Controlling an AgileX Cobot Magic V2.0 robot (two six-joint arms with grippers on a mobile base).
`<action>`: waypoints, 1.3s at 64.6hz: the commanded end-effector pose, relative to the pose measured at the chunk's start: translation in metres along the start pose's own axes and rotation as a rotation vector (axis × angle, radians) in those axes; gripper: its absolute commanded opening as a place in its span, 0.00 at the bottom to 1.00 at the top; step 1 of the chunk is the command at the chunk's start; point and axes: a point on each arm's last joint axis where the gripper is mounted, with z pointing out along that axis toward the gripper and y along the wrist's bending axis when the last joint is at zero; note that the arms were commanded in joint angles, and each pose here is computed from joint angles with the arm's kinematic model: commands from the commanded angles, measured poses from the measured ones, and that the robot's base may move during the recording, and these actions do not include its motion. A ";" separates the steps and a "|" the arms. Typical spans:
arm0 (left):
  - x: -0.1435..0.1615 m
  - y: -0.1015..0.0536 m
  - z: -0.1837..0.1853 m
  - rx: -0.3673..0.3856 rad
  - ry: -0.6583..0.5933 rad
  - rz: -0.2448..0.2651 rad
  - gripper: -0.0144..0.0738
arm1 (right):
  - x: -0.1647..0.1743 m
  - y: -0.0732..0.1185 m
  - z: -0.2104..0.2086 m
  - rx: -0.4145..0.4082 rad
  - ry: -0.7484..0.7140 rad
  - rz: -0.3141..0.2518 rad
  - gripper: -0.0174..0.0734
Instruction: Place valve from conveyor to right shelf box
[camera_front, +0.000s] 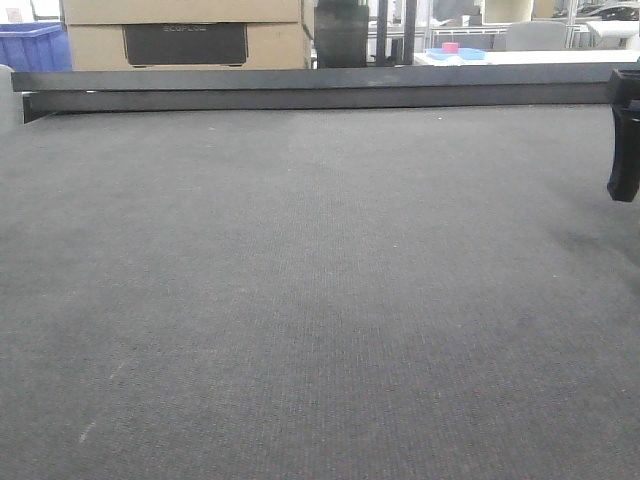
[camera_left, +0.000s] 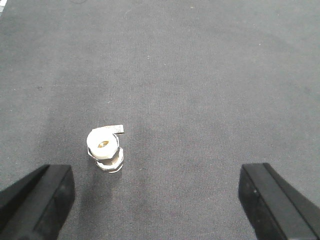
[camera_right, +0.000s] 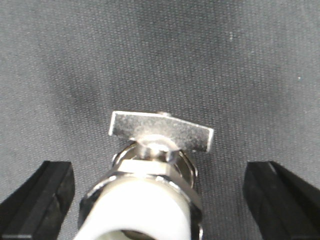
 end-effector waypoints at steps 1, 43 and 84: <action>-0.002 -0.001 0.000 0.005 -0.007 0.004 0.80 | -0.002 -0.001 -0.001 0.004 -0.012 0.004 0.75; 0.003 0.000 0.017 -0.001 0.177 0.005 0.80 | 0.012 0.002 -0.062 -0.007 -0.188 -0.147 0.02; -0.052 0.032 0.106 -0.015 0.443 0.049 0.80 | 0.049 0.017 -0.122 -0.164 -0.296 -0.312 0.02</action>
